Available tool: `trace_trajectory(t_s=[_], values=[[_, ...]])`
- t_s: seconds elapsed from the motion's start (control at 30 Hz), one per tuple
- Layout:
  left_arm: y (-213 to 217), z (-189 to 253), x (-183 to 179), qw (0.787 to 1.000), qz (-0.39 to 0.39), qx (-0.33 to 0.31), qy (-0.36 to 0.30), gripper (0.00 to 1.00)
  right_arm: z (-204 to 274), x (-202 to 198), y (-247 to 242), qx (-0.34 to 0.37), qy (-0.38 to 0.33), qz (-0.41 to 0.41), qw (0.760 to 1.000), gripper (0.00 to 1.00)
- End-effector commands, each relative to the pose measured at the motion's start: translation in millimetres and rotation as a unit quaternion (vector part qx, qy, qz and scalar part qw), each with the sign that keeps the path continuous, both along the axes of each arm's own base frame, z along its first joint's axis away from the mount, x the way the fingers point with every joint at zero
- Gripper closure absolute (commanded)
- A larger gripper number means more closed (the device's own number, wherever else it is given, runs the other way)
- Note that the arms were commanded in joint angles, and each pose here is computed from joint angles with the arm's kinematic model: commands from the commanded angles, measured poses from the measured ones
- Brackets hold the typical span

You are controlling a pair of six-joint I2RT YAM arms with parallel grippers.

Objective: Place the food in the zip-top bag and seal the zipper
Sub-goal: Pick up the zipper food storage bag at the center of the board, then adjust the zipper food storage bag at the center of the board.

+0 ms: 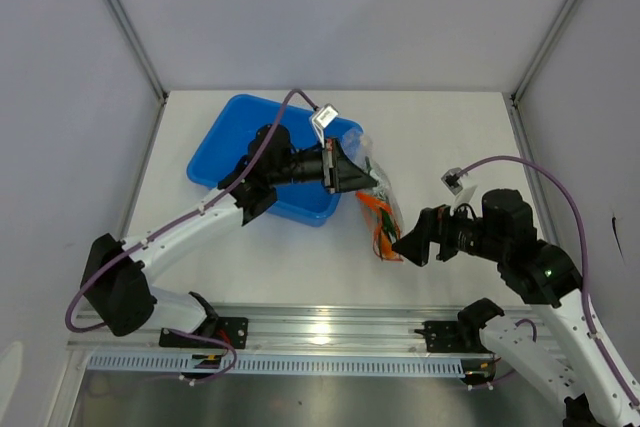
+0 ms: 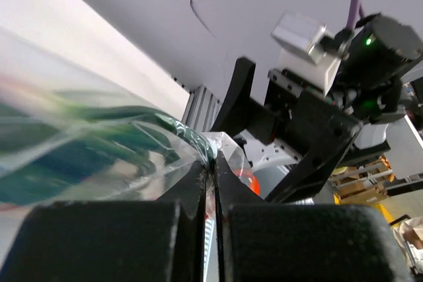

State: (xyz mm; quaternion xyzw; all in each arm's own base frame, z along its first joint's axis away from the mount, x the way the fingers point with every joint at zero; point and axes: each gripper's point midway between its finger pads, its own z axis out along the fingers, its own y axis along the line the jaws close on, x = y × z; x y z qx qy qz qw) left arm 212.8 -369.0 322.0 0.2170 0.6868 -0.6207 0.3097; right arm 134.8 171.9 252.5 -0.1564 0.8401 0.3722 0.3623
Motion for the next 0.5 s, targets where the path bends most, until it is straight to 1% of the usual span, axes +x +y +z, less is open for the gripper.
trace_trajectory(t_s=[0.0,0.1,0.13,0.23,0.33,0.37,0.47], values=[[-4,62,8,0.996,-0.006,-0.073,-0.044,1.0,13,8,-1,-0.005,-0.047,0.002,0.999,0.01],[-9,82,15,0.994,-0.007,-0.094,-0.048,1.0,18,11,-3,-0.004,-0.058,-0.007,0.998,0.01],[-12,81,19,0.995,-0.007,-0.093,-0.045,1.0,19,15,-6,-0.01,-0.062,-0.02,0.998,0.01],[-15,94,26,0.993,-0.004,-0.104,-0.049,1.0,16,22,-12,-0.03,-0.053,-0.042,0.997,0.01],[-15,108,32,0.992,0.001,-0.114,-0.056,1.0,6,29,-12,-0.041,-0.029,-0.058,0.997,0.01],[-16,108,36,0.992,0.005,-0.113,-0.055,1.0,4,30,-12,-0.042,-0.026,-0.06,0.997,0.01],[-14,126,44,0.99,0.018,-0.128,-0.057,1.0,-1,40,-16,-0.047,-0.03,-0.085,0.995,0.0]])
